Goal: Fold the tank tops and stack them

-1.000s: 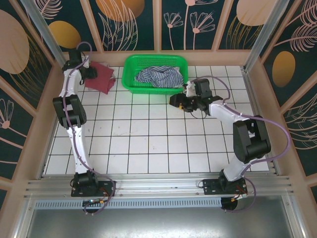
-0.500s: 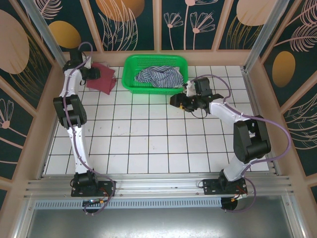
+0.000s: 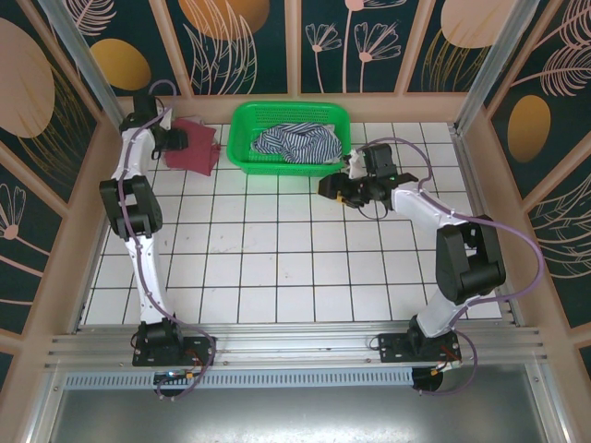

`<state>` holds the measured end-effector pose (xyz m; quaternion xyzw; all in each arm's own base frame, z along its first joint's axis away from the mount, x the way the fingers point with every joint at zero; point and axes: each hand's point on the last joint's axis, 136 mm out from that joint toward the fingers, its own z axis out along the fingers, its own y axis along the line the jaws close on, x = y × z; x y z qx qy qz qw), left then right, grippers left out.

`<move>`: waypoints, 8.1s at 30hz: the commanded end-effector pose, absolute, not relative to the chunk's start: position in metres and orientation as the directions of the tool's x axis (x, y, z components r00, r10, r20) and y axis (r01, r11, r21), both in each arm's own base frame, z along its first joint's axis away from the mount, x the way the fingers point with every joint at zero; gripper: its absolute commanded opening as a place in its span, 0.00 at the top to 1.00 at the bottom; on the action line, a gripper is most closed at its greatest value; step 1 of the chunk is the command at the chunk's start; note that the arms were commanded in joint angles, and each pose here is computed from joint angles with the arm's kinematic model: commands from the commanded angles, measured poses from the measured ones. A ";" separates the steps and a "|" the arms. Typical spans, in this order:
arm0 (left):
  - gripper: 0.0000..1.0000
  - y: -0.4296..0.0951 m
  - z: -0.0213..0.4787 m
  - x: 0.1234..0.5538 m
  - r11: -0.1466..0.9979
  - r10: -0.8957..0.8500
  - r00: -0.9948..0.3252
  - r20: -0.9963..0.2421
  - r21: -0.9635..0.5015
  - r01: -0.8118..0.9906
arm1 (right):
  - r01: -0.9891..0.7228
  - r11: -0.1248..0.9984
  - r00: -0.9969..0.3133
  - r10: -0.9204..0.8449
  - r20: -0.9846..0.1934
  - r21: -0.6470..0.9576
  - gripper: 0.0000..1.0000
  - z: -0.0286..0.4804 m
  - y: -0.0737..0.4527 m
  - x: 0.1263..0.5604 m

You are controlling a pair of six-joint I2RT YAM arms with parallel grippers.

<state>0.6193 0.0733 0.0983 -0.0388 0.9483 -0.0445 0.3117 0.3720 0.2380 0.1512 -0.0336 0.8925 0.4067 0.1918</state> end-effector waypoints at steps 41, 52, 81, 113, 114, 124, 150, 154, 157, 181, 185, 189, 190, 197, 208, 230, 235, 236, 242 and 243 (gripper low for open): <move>0.47 -0.032 0.065 0.621 0.997 0.076 -0.836 -0.544 0.060 0.052 | -0.225 0.680 -0.877 0.171 -0.449 0.698 0.34 0.183 0.186 0.380; 0.77 -0.031 0.052 0.617 0.987 0.134 -0.855 -0.500 0.143 0.070 | -0.220 0.668 -0.885 0.171 -0.434 0.711 0.35 0.177 0.188 0.386; 0.49 -0.058 0.094 0.620 0.989 0.116 -0.811 -0.573 -0.012 0.150 | -0.211 0.666 -0.887 0.177 -0.426 0.715 0.35 0.173 0.183 0.391; 0.35 -0.192 0.213 0.605 0.855 -0.172 -0.726 -0.666 -0.467 0.225 | -0.259 0.721 -0.780 0.236 -0.579 0.643 0.09 0.241 0.151 0.431; 0.35 -0.207 0.208 0.605 0.842 -0.173 -0.734 -0.657 -0.486 0.236 | -0.257 0.721 -0.775 0.243 -0.583 0.643 0.09 0.244 0.147 0.432; 0.32 -0.265 0.126 0.623 0.764 -0.289 -0.804 -0.519 -0.632 0.133 | -0.237 0.730 -0.741 0.291 -0.606 0.641 0.09 0.252 0.113 0.440; 1.00 -0.303 0.288 0.610 0.587 -0.373 -0.651 -0.661 -0.712 0.386 | -0.253 0.663 -0.752 0.324 -0.575 0.704 0.09 0.252 0.114 0.435; 1.00 -0.307 0.332 0.560 0.579 -0.324 -0.658 -0.680 -0.692 0.431 | -0.278 0.644 -0.739 0.332 -0.587 0.713 0.09 0.258 0.117 0.434; 1.00 -0.313 0.357 0.519 0.555 -0.298 -0.688 -0.661 -0.707 0.439 | -0.315 0.614 -0.728 0.332 -0.599 0.724 0.09 0.267 0.122 0.430; 0.74 -0.227 0.105 0.363 0.861 -0.354 -0.858 -0.373 -0.488 -0.143 | -0.113 0.739 -0.862 0.259 -0.435 0.664 0.15 0.156 0.156 0.274; 0.55 -0.210 0.110 0.369 0.925 -0.279 -0.868 -0.412 -0.357 -0.128 | -0.048 0.753 -0.906 0.243 -0.345 0.656 0.16 0.126 0.179 0.236; 0.37 -0.191 0.131 0.333 0.908 -0.324 -0.859 -0.397 -0.387 -0.164 | 0.014 0.797 -0.948 0.203 -0.245 0.604 0.18 0.095 0.185 0.193; 0.36 -0.189 0.131 0.320 0.897 -0.337 -0.863 -0.377 -0.407 -0.173 | 0.026 0.805 -0.955 0.195 -0.222 0.593 0.18 0.089 0.185 0.184; 0.38 -0.217 0.077 0.205 0.827 -0.343 -0.928 -0.144 -0.515 -0.225 | 0.056 0.824 -0.972 0.173 -0.157 0.564 0.22 0.053 0.189 0.151; 0.41 -0.260 0.040 0.182 0.808 -0.257 -0.959 -0.124 -0.572 -0.143 | -0.015 0.875 -0.980 0.082 -0.180 0.483 0.34 0.022 0.207 0.147; 0.67 -0.289 0.049 0.218 0.834 -0.225 -0.954 -0.198 -0.545 -0.084 | -0.037 0.766 -0.962 0.147 -0.231 0.642 0.83 0.067 0.226 0.189; 0.59 -0.283 0.033 0.205 0.857 -0.195 -0.969 -0.152 -0.507 -0.093 | -0.008 0.759 -0.965 0.164 -0.203 0.651 1.00 0.059 0.221 0.188; 0.58 -0.282 0.031 0.205 0.859 -0.189 -0.970 -0.154 -0.505 -0.087 | -0.006 0.755 -0.966 0.166 -0.200 0.655 1.00 0.059 0.220 0.188; 0.83 -0.289 0.022 0.208 0.876 -0.142 -0.979 -0.148 -0.479 -0.055 | -0.019 0.740 -0.956 0.184 -0.229 0.673 1.00 0.076 0.215 0.198; 0.88 -0.290 0.023 0.209 0.879 -0.135 -0.979 -0.151 -0.475 -0.048 | -0.017 0.737 -0.955 0.187 -0.228 0.676 1.00 0.077 0.214 0.198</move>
